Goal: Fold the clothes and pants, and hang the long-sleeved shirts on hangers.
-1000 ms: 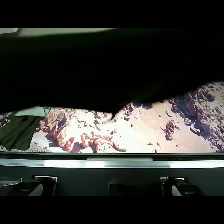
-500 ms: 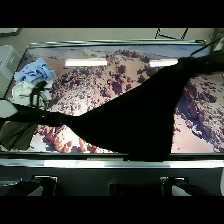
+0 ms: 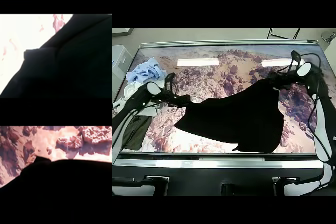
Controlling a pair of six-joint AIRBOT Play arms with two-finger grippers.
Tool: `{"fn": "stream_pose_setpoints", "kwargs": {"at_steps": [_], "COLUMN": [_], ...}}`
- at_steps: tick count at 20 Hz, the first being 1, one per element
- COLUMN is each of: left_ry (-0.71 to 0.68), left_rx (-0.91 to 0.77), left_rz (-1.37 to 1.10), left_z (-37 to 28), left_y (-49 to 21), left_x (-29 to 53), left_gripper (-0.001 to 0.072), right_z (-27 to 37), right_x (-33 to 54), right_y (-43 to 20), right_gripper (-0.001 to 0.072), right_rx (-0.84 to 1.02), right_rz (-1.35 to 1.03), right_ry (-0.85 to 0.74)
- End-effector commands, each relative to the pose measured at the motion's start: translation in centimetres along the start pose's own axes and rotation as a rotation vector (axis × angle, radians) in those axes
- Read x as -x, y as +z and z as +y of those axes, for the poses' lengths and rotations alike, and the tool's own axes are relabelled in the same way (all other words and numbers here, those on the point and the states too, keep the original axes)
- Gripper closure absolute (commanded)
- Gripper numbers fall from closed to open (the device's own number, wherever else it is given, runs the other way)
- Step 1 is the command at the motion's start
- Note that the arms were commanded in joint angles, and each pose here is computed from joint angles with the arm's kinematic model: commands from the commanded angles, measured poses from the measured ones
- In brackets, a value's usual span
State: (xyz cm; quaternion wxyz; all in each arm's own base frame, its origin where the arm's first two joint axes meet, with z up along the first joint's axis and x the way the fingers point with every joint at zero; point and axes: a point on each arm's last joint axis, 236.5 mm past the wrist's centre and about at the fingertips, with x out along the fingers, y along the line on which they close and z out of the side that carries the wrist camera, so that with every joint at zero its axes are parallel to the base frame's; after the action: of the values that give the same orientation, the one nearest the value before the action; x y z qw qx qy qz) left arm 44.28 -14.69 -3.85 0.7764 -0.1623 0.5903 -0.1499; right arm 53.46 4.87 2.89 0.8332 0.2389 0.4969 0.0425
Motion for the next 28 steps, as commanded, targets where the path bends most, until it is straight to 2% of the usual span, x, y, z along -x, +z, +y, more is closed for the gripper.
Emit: {"fn": "stream_pose_setpoints", "kwargs": {"at_steps": [1, 2, 4, 7, 9, 12, 13, 15, 17, 19, 20, 22, 23, 25, 28], "left_ry": [-0.028, 0.004, 0.067, 0.015, -0.018, -0.139, -0.182, -0.224, -0.21, -0.192, -0.187, -0.187, -0.191, -0.189, -0.184], "left_rx": [0.028, -0.001, 0.062, 0.245, 0.334, 0.36, 0.371, 0.405, 0.406, 0.394, 0.392, 0.368, 0.344, 0.324, 0.295], "left_rz": [0.162, 0.22, 0.311, 0.407, 0.458, 0.466, 0.442, 0.399, 0.373, 0.346, 0.34, 0.35, 0.35, 0.331, 0.276], "left_z": [1.2, 3.1, 8.0, 12.0, 13.2, 11.8, 11.0, 10.4, 10.5, 10.5, 10.2, 9.5, 9.1, 8.6, 8.0], "left_y": [-2.0, -3.0, -4.8, -8.2, -11.0, -13.6, -13.5, -13.0, -12.6, -12.0, -11.9, -12.0, -12.0, -11.6, -10.5], "left_x": [-1.4, -0.1, 3.5, 6.7, 6.1, 3.5, 2.7, 1.7, 1.0, 0.3, 0.0, -0.2, -0.2, 0.2, 1.7], "left_gripper": [0.0009, 0.0006, 0.0007, 0.0008, 0.001, 0.0028, 0.0147, 0.0158, 0.0161, 0.0303, 0.0403, 0.0655, 0.0681, 0.0682, 0.0682], "right_z": [-2.9, -5.1, -10.6, -17.0, -18.5, -18.6, -18.2, -17.8, -17.3, -17.2, -17.2, -17.2, -17.0, -15.6, -13.5], "right_x": [0.5, 2.3, 6.5, 11.4, 11.9, 11.1, 10.8, 10.5, 10.1, 9.6, 9.3, 8.5, 7.9, 6.6, 4.4], "right_y": [-2.0, -2.6, -5.7, -12.8, -16.4, -21.2, -22.2, -23.5, -23.9, -24.5, -25.1, -26.3, -26.8, -27.3, -28.5], "right_gripper": [0.0192, 0.0161, 0.0161, 0.0162, 0.0152, 0.0147, 0.0147, 0.0148, 0.015, 0.0151, 0.0151, 0.0152, 0.0153, 0.0157, 0.0169], "right_rx": [-0.067, -0.067, -0.122, -0.297, -0.381, -0.385, -0.384, -0.401, -0.417, -0.434, -0.442, -0.468, -0.487, -0.509, -0.417], "right_rz": [0.12, 0.174, 0.336, 0.594, 0.615, 0.641, 0.656, 0.685, 0.689, 0.694, 0.7, 0.703, 0.699, 0.677, 0.682], "right_ry": [-0.03, -0.055, -0.12, -0.179, -0.18, -0.161, -0.138, -0.115, -0.093, -0.085, -0.086, -0.077, -0.062, 0.012, 0.015]}}
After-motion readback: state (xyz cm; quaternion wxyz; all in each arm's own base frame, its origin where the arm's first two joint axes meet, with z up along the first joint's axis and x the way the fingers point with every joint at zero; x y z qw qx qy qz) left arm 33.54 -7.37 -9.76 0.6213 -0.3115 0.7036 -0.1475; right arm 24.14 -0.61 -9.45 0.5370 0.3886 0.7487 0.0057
